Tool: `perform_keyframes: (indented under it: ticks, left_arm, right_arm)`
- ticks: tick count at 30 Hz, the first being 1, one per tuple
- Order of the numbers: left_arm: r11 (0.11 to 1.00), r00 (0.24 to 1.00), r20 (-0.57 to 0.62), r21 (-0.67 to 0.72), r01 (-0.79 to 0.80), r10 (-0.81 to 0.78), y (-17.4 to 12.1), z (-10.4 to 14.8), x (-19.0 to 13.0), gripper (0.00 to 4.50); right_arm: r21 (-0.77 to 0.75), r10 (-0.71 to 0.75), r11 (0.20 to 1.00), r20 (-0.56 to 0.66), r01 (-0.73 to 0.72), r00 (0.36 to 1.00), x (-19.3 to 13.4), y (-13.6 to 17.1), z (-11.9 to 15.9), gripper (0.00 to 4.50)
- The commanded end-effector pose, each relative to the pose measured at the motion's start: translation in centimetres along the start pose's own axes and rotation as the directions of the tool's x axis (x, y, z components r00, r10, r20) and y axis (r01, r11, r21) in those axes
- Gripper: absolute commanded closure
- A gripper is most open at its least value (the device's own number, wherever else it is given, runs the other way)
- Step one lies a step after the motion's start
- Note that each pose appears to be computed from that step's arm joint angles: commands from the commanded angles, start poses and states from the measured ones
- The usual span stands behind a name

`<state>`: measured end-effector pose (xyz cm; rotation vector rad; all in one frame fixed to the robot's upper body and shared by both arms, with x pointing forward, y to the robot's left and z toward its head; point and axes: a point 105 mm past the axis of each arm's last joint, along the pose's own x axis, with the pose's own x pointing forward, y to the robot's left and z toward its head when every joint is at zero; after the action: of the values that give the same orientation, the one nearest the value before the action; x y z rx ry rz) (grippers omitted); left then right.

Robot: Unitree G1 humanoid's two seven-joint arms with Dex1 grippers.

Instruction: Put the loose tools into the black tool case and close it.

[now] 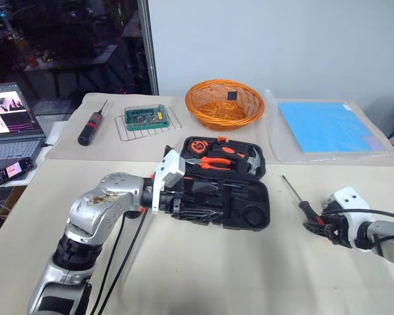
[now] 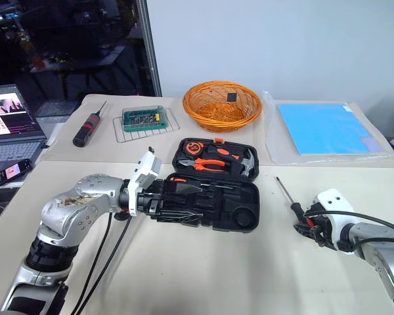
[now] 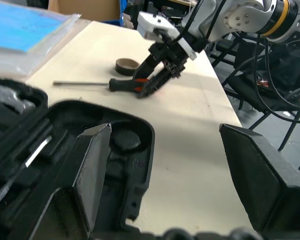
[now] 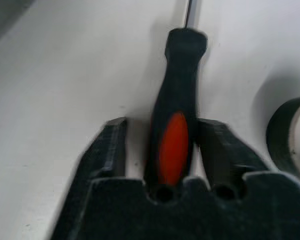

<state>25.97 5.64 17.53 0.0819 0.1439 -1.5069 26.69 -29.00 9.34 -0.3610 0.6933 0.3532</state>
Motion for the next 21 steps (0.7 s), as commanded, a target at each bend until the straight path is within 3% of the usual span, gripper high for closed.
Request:
perform_keyframes:
  ticks: [1, 4, 6, 8, 12, 16, 21]
  left_arm:
    - [0.998, 0.997, 0.068, 0.054, -0.031, 0.027, -0.4, 1.6, -0.8, 0.77]
    - [0.986, 0.982, 0.102, 0.016, -0.163, 0.161, 0.9, 1.4, -2.3, 0.77]
    - [0.975, 0.968, 0.114, -0.025, -0.223, 0.224, 1.3, 1.3, -3.8, 0.77]
    - [0.972, 0.960, 0.156, -0.021, -0.233, 0.233, 0.8, 1.6, -5.3, 0.77]
    - [0.980, 0.979, 0.044, -0.037, -0.195, 0.197, -0.8, -0.1, -7.6, 0.77]
    - [0.976, 0.977, 0.015, -0.057, -0.211, 0.213, -1.2, -0.2, -9.1, 0.77]
    - [0.972, 0.973, 0.022, -0.050, -0.230, 0.231, -1.9, 0.0, -8.9, 0.77]
  right_arm:
    - [-0.079, -0.044, 0.996, 0.054, 0.048, 0.998, -1.8, -1.2, 1.8, 3.50]
    - [-0.165, 0.026, 0.986, 0.222, 0.011, 0.975, -4.2, 0.0, 6.2, 3.50]
    - [-0.261, 0.176, 0.961, 0.305, -0.096, 0.936, -5.1, 3.0, 9.1, 3.50]
    - [-0.380, 0.284, 0.910, 0.283, -0.165, 0.916, -4.3, 5.5, 10.2, 3.50]
    - [-0.531, 0.389, 0.814, 0.199, -0.234, 0.900, -1.9, 7.5, 11.3, 3.50]
    - [-0.667, 0.431, 0.698, 0.102, -0.260, 0.896, 1.3, 7.9, 12.1, 3.50]
    - [-0.724, 0.427, 0.627, 0.012, -0.286, 0.904, 4.3, 7.3, 12.6, 3.50]
